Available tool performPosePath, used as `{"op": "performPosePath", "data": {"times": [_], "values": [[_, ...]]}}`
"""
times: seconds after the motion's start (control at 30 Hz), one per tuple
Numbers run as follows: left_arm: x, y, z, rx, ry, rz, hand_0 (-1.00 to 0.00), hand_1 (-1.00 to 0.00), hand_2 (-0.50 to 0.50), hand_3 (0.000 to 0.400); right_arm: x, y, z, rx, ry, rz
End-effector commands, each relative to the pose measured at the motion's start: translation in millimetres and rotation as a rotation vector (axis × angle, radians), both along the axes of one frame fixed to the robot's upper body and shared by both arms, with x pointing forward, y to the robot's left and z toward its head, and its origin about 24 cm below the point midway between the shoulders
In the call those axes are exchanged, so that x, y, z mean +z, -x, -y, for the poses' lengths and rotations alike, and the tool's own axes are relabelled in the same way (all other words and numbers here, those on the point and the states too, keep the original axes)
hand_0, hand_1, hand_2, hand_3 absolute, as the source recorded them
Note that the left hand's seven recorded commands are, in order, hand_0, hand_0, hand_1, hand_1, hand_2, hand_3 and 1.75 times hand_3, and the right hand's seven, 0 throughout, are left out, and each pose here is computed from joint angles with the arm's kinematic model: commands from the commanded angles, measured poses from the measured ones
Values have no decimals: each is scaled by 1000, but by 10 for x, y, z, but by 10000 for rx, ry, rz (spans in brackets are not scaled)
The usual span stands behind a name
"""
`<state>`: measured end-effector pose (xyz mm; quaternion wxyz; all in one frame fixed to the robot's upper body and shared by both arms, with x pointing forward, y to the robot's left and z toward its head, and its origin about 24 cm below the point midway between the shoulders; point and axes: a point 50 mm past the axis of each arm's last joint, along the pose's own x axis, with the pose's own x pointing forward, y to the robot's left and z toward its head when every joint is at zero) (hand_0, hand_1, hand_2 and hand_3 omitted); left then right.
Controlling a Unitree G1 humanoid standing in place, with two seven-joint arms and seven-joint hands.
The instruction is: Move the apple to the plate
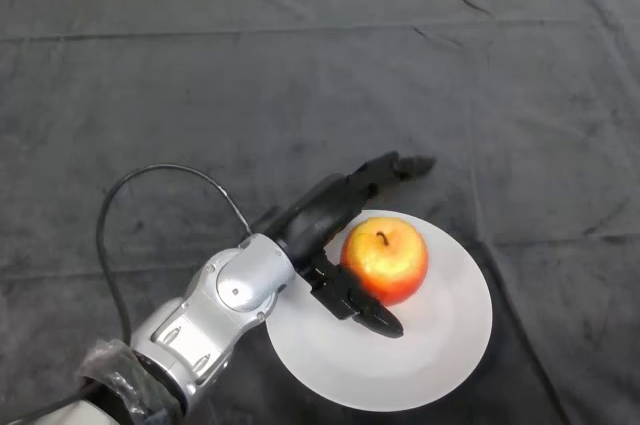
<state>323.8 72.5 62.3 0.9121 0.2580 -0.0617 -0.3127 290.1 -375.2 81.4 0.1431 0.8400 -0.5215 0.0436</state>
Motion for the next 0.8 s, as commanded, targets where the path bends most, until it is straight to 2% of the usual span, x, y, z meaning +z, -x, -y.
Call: {"op": "performPosePath", "data": {"times": [0.03, 0.37, 0.6, 0.8], "values": [[231, -78, -145, 200, 304, 703, 0, 0, 0, 0, -2, 96, 97, -345, 125, -8], [439, -153, -867, 2174, 1107, 1576, 0, 0, 0, 0, -2, 96, 97, -344, 126, -10], [540, -191, -1521, 4460, 1767, 2184, 0, 0, 0, 0, -2, 96, 97, -344, 127, -11], [609, -158, -2037, 6662, 2394, 2720, 0, 0, 0, 0, -2, 96, 98, -344, 126, -9]]}}
